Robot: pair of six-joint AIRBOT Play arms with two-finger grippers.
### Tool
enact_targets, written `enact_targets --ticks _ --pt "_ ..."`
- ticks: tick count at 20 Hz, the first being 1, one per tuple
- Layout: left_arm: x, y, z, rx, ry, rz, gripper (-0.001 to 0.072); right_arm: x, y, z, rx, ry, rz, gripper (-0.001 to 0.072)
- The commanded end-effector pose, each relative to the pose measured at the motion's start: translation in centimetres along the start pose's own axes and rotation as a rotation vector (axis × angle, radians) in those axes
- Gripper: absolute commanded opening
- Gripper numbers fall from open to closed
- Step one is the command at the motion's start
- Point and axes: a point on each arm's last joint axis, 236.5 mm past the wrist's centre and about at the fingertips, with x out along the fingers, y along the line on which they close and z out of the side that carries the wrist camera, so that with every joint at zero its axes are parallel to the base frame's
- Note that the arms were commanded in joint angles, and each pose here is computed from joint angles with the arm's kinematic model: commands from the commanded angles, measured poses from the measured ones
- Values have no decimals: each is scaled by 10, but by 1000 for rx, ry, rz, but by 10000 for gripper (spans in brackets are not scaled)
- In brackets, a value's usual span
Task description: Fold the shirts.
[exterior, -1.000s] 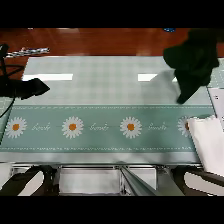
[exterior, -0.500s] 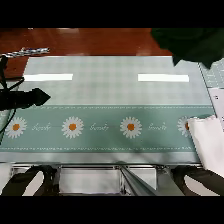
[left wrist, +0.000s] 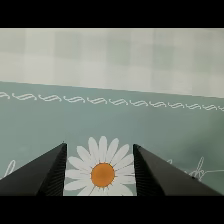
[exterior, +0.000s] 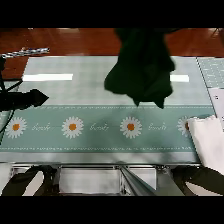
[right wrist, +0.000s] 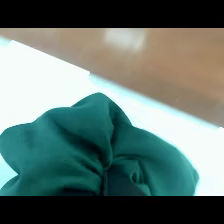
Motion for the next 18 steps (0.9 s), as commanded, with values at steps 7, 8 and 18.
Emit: enact_targets --ticks 7,8,18 --pt "1 -5 0 -6 2 -20 507 192 142 -193 108 560 348 25" --pt "1 -7 0 -12 2 -31 507 206 154 -213 122 604 365 25" --pt "26 -11 -23 16 112 -69 508 187 59 -168 234 550 274 410"
